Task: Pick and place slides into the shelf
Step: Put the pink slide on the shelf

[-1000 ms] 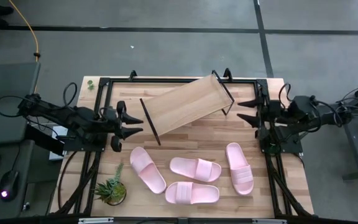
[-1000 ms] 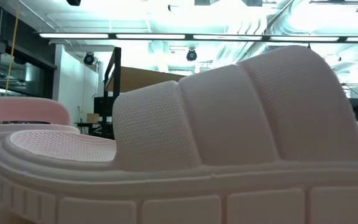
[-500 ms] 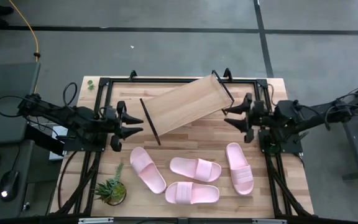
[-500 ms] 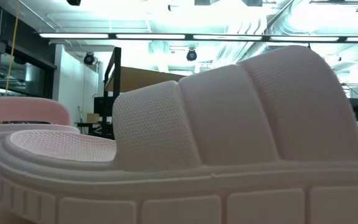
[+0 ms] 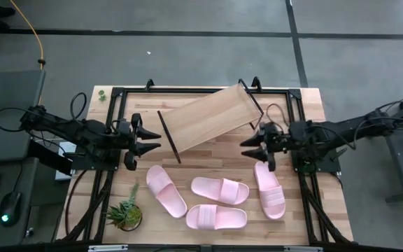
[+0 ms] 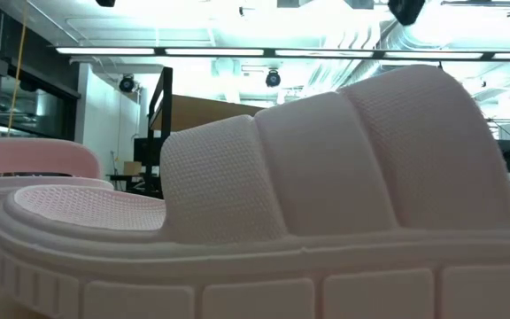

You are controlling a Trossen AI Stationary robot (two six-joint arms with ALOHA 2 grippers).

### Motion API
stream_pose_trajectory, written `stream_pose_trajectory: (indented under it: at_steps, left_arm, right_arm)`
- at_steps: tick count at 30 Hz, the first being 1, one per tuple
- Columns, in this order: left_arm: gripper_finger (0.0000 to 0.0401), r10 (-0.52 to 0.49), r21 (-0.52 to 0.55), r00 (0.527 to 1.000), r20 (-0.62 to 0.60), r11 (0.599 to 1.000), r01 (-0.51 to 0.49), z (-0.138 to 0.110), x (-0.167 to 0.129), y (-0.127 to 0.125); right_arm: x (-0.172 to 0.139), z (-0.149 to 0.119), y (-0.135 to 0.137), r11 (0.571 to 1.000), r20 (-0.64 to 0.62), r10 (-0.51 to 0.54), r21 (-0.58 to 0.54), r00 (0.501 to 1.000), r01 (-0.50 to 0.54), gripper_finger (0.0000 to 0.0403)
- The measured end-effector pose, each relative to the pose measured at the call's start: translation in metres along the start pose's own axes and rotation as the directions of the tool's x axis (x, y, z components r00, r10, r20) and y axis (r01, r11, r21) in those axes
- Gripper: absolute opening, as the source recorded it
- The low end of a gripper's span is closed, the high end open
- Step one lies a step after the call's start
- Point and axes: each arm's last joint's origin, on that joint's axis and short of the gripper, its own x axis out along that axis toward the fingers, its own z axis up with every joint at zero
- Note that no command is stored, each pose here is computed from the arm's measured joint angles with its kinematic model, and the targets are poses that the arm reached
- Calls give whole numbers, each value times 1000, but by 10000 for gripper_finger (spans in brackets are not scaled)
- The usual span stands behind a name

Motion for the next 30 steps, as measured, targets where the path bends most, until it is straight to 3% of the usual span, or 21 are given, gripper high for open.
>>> stream_pose_trajectory:
  at_steps: [9,19,30]
  left_arm:
    - [129,0,0,1000,0,1000,0,0,0,0]
    - [129,1,1,1000,-1,1000,-1,0,0,0]
    - [129,1,1,1000,-1,1000,-1,0,0,0]
  right_arm:
    - [10,-18,10,996,-102,-3,87,995,12,177]
    - [7,-43,18,976,-216,-117,156,969,153,177]
    - [24,-72,29,947,-314,-187,193,931,255,177]
